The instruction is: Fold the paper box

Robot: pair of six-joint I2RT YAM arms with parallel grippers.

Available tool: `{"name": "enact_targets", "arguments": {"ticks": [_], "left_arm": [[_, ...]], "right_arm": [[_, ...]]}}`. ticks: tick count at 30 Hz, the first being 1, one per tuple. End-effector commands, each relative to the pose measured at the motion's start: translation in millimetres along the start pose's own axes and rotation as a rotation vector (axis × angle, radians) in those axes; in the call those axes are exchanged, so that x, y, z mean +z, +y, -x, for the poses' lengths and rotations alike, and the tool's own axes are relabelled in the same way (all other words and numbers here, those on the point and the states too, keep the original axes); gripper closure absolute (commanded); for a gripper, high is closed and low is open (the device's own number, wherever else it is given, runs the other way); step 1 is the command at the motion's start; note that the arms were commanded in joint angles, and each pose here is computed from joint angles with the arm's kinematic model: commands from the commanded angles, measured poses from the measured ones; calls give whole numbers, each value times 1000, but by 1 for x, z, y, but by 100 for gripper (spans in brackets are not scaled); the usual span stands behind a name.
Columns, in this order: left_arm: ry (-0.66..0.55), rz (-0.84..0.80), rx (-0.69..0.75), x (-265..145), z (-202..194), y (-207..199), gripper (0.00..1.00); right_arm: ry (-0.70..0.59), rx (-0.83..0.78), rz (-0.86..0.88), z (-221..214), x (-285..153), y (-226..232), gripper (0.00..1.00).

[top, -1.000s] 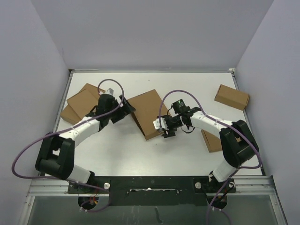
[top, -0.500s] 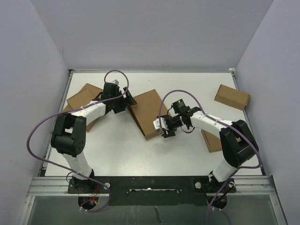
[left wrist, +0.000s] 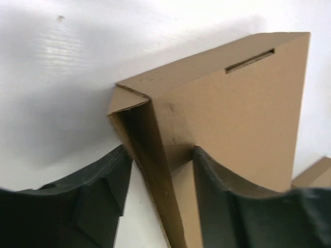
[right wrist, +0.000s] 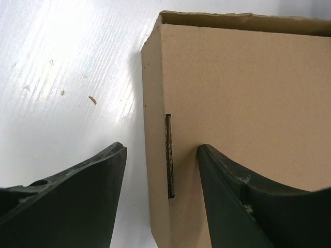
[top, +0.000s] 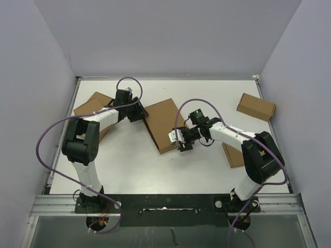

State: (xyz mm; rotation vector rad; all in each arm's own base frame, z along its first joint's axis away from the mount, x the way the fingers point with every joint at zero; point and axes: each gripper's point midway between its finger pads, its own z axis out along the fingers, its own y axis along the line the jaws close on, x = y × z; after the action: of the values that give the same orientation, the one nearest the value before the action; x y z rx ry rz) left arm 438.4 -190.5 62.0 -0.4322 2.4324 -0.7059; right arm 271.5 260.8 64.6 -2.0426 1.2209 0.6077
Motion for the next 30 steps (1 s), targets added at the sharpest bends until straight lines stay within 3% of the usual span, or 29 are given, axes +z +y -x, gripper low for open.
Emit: {"name": "enact_targets", "arguments": {"ticks": [1,5,7,10,17,21,25,30], "left_arm": [[-27,-61,19,9,21,-19,63],[-3,-78,31,13,15,-19,95],[0,-90,35,12,13,-20,100],[3,-115,43,7,10,-23,98],[-90,-202,138,-43,22,-48,47],[-152,-244,201,-80,19,-54,38],[-155,-264,199,-102,-7,-47,42],[-111,-220,120,-102,-55,-22,64]], "right_arm": [[19,86,113,-9,12,33,43],[20,86,116,-8,12,34,43],[19,85,115,-8,11,33,43],[19,85,109,-7,10,31,42],[-64,118,21,23,-30,8,23],[-178,180,-50,47,-72,-3,16],[-325,473,-132,53,-110,-26,18],[-455,1069,-268,4,-126,-68,47]]}}
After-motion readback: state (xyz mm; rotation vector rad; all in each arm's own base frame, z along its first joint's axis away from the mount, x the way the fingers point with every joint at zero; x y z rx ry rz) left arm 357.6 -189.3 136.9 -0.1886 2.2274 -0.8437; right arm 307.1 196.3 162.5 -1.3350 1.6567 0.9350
